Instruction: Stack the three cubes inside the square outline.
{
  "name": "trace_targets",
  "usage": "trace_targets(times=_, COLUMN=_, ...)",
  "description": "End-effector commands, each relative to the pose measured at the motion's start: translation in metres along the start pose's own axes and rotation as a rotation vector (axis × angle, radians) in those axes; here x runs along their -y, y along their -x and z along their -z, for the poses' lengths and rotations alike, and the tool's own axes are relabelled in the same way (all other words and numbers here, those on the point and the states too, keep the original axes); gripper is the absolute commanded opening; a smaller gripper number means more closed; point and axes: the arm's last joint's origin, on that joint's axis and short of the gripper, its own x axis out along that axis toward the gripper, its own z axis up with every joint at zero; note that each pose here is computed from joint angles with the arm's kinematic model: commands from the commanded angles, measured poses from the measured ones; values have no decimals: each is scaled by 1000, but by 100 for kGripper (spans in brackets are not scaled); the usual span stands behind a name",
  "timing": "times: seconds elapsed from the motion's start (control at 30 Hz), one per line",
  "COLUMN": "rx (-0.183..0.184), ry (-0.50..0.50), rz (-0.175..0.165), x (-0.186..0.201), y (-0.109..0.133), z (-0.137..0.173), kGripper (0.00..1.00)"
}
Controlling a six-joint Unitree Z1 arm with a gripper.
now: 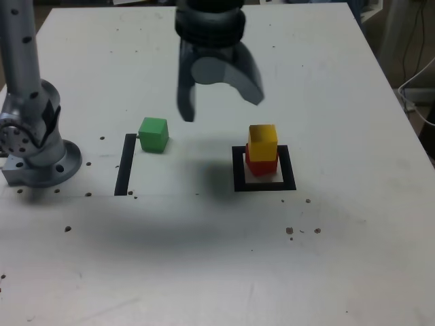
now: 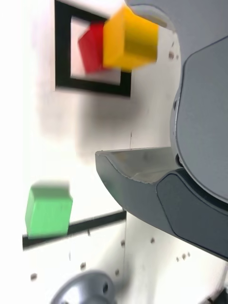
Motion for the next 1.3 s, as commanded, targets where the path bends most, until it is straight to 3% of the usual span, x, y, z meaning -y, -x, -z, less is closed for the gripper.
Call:
trace_targets(times=0.0, rx=-12, ry=9, rz=14, x=-6, y=-1, z=9, kGripper=99)
trace_targets(times=0.2, rx=-46, ry=30, rz=26, x=-26, y=-11, z=36, kGripper=100)
trace_targets(times=0.57, rx=-101, ry=23, rz=-34, x=-50, y=-36, z=68, kGripper=100)
trace_targets(times=1.03, rx=-82, ry=-67, rz=-29, x=-54, y=-81, z=77, kGripper=98)
trace_targets(times=1.27, rx=-78, ry=-108, rz=-30, x=-53, y=-91, z=70, kGripper=89)
